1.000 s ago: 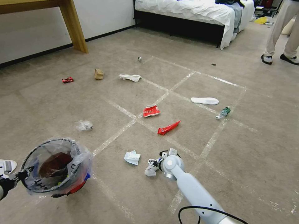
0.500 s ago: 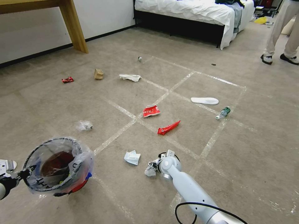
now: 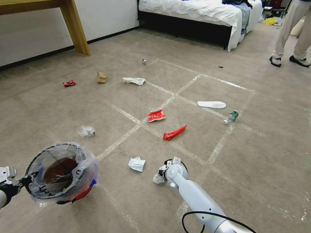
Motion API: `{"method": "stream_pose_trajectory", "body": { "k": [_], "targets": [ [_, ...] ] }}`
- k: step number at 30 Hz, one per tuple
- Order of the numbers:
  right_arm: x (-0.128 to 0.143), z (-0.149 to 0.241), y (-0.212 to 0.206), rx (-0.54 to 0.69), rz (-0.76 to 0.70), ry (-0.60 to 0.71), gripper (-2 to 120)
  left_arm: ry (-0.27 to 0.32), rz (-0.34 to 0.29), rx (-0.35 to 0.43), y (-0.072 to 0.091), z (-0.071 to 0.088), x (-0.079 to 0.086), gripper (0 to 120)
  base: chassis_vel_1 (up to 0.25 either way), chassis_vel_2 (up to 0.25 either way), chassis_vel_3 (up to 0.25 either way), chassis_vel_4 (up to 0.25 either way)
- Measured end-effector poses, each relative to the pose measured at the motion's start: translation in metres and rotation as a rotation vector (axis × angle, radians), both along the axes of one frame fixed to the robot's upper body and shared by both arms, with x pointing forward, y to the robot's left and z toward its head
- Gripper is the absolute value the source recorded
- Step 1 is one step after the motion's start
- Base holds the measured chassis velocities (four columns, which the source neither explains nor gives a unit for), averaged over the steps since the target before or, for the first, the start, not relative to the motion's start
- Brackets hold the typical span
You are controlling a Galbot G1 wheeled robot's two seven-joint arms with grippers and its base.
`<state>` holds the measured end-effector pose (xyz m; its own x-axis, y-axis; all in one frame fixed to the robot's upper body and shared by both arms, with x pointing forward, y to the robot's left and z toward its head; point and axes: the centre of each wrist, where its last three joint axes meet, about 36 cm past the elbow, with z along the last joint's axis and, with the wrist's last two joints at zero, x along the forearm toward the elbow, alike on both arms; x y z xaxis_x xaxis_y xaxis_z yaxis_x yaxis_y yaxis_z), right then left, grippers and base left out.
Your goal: Pick up the trash bin and place the garbage on the floor into it.
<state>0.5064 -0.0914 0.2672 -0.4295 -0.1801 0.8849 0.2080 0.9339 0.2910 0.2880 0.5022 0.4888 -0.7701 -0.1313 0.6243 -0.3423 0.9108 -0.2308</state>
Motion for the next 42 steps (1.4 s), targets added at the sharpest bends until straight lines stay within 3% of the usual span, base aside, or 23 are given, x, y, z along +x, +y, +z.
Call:
{"method": "stream_pose_trajectory", "body": {
  "k": [2,5,12,15,18,20,24,29,31,39,42],
  "targets": [
    [-0.004,0.000,-0.003,-0.001,0.008,-0.011,7,0.000,0.000,0.000,0.000,0.000,0.000,1,0.000,0.000,0.000,0.000],
    [-0.006,0.007,-0.008,0.003,0.014,-0.044,0,-0.001,-0.002,0.000,-0.001,0.001,0.000,1,0.000,0.000,0.000,0.000],
    [-0.002,0.052,-0.022,0.061,0.044,-0.207,0,-0.011,-0.005,0.001,-0.004,0.005,0.001,1,0.000,0.000,0.000,0.000],
    [0.016,0.125,-0.024,0.201,0.075,-0.484,0,-0.022,-0.009,-0.003,-0.008,0.010,0.003,1,0.000,0.000,0.000,0.000],
    [0.019,0.152,-0.019,0.267,0.107,-0.590,0,-0.026,-0.013,-0.006,-0.011,0.012,0.004,1,0.000,0.000,0.000,0.000],
    [0.015,0.207,-0.001,0.415,0.211,-0.793,0,-0.028,-0.023,-0.009,-0.016,0.013,0.006,1,0.000,0.000,0.000,0.000],
    [-0.003,0.260,0.027,0.591,0.357,-0.973,0,-0.032,-0.044,-0.012,-0.021,0.015,0.015,1,0.000,0.000,0.000,0.000],
    [-0.018,0.298,0.056,0.711,0.502,-1.057,0,-0.037,-0.049,-0.014,-0.022,0.019,0.019,1,0.000,0.000,0.000,0.000],
    [-0.035,0.322,0.088,0.778,0.698,-1.105,0,-0.043,-0.048,-0.015,-0.021,0.022,0.019,1,0.000,0.000,0.000,0.000],
    [-0.046,0.321,0.109,0.754,0.836,-1.083,0,-0.050,-0.046,-0.016,-0.021,0.024,0.020,1,0.000,0.000,0.000,0.000],
    [-0.049,0.306,0.121,0.683,0.936,-1.066,0,-0.055,-0.046,-0.017,-0.022,0.026,0.020,1,0.000,0.000,0.000,0.000]
  ]
}}
